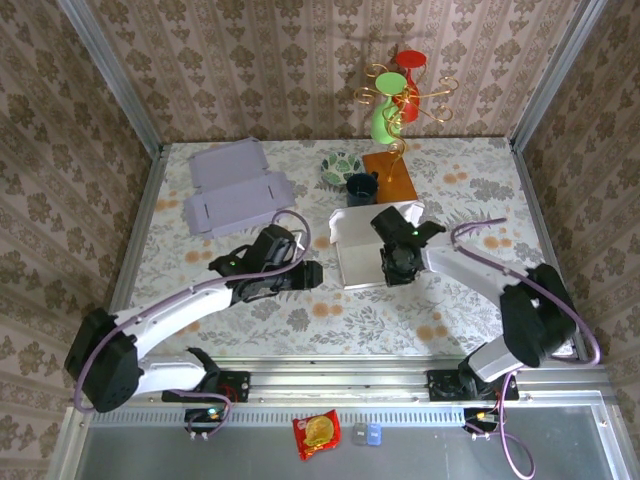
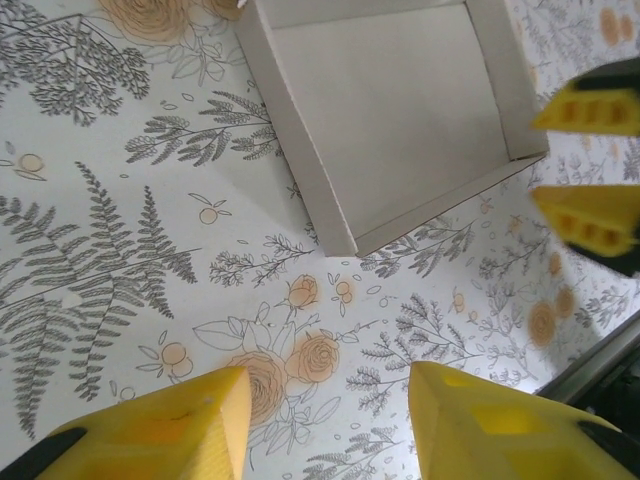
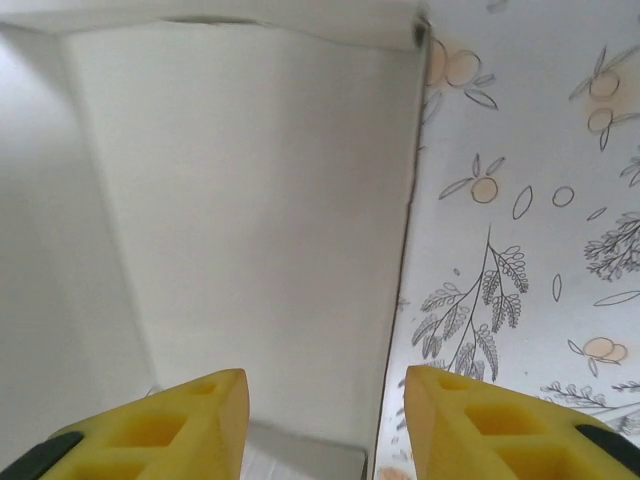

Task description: Fold the paper box

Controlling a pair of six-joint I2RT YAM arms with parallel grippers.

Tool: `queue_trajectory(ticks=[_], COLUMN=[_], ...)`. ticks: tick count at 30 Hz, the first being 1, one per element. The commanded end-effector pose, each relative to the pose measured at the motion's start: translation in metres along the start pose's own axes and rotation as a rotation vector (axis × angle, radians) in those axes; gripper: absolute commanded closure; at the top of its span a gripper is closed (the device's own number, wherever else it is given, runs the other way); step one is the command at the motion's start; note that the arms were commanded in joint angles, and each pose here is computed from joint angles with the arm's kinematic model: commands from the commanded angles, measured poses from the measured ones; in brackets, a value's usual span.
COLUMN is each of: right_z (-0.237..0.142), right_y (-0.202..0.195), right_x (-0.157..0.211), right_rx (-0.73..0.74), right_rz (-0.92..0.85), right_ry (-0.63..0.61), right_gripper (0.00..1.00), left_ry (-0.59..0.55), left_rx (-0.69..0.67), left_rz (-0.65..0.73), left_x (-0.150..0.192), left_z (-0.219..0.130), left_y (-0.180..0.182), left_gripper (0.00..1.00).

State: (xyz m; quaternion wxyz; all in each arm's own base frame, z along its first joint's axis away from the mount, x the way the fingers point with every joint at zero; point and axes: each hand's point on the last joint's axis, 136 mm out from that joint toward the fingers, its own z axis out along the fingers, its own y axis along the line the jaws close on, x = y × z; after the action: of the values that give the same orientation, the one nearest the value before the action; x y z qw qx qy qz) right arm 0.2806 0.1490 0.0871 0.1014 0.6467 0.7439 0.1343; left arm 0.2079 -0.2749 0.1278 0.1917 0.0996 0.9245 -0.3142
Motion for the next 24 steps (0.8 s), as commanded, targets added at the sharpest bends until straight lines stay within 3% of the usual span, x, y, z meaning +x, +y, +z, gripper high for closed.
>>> queue_trajectory(ticks=[1, 4, 9, 17, 24], right_z=[-0.037, -0.057, -0.086, -0.103, -0.116], right_y=[0.006, 0.024, 0.021, -0.001, 0.008], right_x=[-0.034, -0.050, -0.077, -0.099, -0.095], right_rx=[-0.077, -0.195, -0.268, -0.288, -0.345], right_rz=[-0.188, -0.429, -0.743, -0.810, -0.842], right_ry=[-0.113, -0.126, -0.139, -0.111, -0.088], right_gripper=[0.51, 0.51, 0.51, 0.49, 0.49], left_ry=[-0.027, -0.031, -0.029, 0.002, 0.051], left_rx=[-0.005, -0.036, -0.136, -0.316, -0.422], left_rz=[-0.008, -0.011, -0.006, 0.010, 0.037], left_x=[-0.007, -0.011, -0.018, -0.030, -0.023], left_z=[0.012, 0.027, 0.053, 0.090, 0.108], left_y=[-0.007, -0.009, -0.008, -0.003, 0.003], left_gripper=[0.53, 0.53, 0.53, 0.53, 0.58])
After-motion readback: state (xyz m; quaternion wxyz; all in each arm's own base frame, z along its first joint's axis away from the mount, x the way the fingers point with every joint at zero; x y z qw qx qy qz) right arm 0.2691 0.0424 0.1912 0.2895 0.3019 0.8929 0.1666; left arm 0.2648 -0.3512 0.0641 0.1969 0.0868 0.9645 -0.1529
